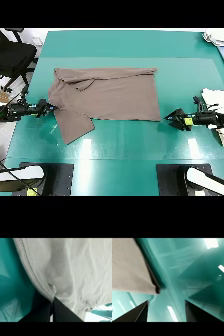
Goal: Fold the shirts.
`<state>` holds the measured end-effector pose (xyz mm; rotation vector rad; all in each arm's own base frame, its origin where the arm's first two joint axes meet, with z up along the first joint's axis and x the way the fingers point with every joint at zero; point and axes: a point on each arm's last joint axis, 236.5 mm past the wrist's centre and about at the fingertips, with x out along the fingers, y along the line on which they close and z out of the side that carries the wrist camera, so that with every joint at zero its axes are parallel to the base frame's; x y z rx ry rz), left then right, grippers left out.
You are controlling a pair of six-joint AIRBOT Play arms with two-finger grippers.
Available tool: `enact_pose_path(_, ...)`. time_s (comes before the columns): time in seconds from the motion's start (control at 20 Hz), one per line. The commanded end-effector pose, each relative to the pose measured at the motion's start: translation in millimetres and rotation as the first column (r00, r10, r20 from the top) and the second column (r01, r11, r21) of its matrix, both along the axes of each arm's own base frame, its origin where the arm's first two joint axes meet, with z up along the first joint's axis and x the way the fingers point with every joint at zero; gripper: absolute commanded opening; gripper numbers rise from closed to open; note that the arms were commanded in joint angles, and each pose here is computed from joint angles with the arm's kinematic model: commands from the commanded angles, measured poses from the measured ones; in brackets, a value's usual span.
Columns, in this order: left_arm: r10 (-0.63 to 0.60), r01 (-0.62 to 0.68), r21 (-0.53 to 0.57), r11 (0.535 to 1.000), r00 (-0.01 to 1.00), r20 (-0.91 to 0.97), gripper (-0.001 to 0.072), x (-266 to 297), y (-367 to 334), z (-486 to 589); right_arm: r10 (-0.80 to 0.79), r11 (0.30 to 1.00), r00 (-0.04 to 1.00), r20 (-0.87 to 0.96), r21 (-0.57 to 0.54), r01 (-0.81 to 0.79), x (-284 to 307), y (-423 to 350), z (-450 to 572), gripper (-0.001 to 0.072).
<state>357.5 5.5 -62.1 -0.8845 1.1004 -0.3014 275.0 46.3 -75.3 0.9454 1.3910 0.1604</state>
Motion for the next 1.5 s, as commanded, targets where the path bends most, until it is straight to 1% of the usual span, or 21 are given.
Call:
enact_pose_path(0.0,-0.036,0.036,-0.021,0.999,0.999,-0.011,0.0375,-7.2,-6.6,2.7,0.009,1.0,0.999,0.032,0.011,-0.009,5.5,13.6,-3.4,0.0506)
enact_pose_path(0.05,-0.047,0.046,-0.039,0.998,0.999,-0.017,0.0701,-9.9,-10.4,4.8,0.026,1.0,0.999,0.036,0.006,-0.027,7.4,17.6,-3.5,0.0507)
enact_pose_path(0.15,-0.079,0.078,-0.034,0.996,0.997,-0.018,0.0708,-15.9,-13.2,7.6,0.061,0.998,0.997,0.041,0.004,-0.061,10.7,25.6,-2.1,0.0506)
enact_pose_path(0.25,-0.116,0.118,0.047,0.992,0.992,-0.046,0.0709,-27.7,-5.2,1.0,0.088,0.996,0.994,0.059,-0.004,-0.087,16.0,31.2,1.8,0.0506)
enact_pose_path(0.35,-0.122,0.138,0.135,0.981,0.985,-0.121,0.0709,-43.5,9.0,-9.3,0.104,0.995,0.991,0.081,-0.013,-0.103,22.7,33.6,8.1,0.0506)
enact_pose_path(0.45,-0.097,0.121,0.172,0.978,0.985,-0.141,0.0708,-49.5,14.5,-9.2,0.103,0.995,0.989,0.104,-0.021,-0.101,31.4,31.1,15.3,0.0506)
enact_pose_path(0.55,-0.086,0.108,0.171,0.979,0.987,-0.134,0.0708,-57.3,8.4,-7.7,0.104,0.994,0.987,0.124,-0.028,-0.102,38.2,29.4,21.4,0.0506)
enact_pose_path(0.75,-0.045,0.064,0.115,0.991,0.985,-0.164,0.0708,-74.4,-15.0,-32.3,0.1,0.995,0.981,0.164,-0.042,-0.094,52.9,25.3,34.9,0.0506)
enact_pose_path(0.85,-0.053,0.072,0.113,0.991,0.985,-0.163,0.0708,-78.1,-25.1,-40.6,0.104,0.994,0.979,0.178,-0.046,-0.097,56.5,24.7,40.1,0.0506)
enact_pose_path(0.95,-0.074,0.096,0.139,0.986,0.985,-0.154,0.0708,-75.8,-30.8,-43.8,0.101,0.994,0.976,0.192,-0.054,-0.092,61.4,22.9,43.7,0.0506)
enact_pose_path(1.15,-0.078,0.099,0.151,0.984,0.987,-0.139,0.0703,-71.9,-32.6,-44.0,0.106,0.994,0.975,0.198,-0.053,-0.097,63.0,22.8,47.4,0.0506)
enact_pose_path(1.2,-0.089,0.109,0.151,0.983,0.987,-0.136,0.0576,-72.6,-33.6,-43.6,0.105,0.994,0.975,0.198,-0.053,-0.096,63.1,22.8,47.4,0.0505)
enact_pose_path(1.25,-0.103,0.123,0.148,0.981,0.986,-0.134,0.0368,-74.1,-35.0,-43.1,0.106,0.994,0.975,0.198,-0.053,-0.097,62.9,22.8,47.4,0.0505)
enact_pose_path(1.3,-0.12,0.139,0.144,0.98,0.984,-0.129,0.027,-75.5,-37.0,-42.2,0.106,0.994,0.975,0.198,-0.052,-0.097,62.9,22.9,47.5,0.0506)
enact_pose_path(1.4,-0.163,0.178,0.132,0.975,0.979,-0.12,0.0021,-79.7,-42.3,-39.8,0.106,0.994,0.975,0.197,-0.051,-0.097,62.7,23.1,47.5,0.0505)
enact_pose_path(1.45,-0.17,0.185,0.124,0.975,0.978,-0.121,0.0022,-80.9,-44.1,-38.7,0.107,0.994,0.975,0.194,-0.049,-0.1,61.9,23.5,47.5,0.0505)
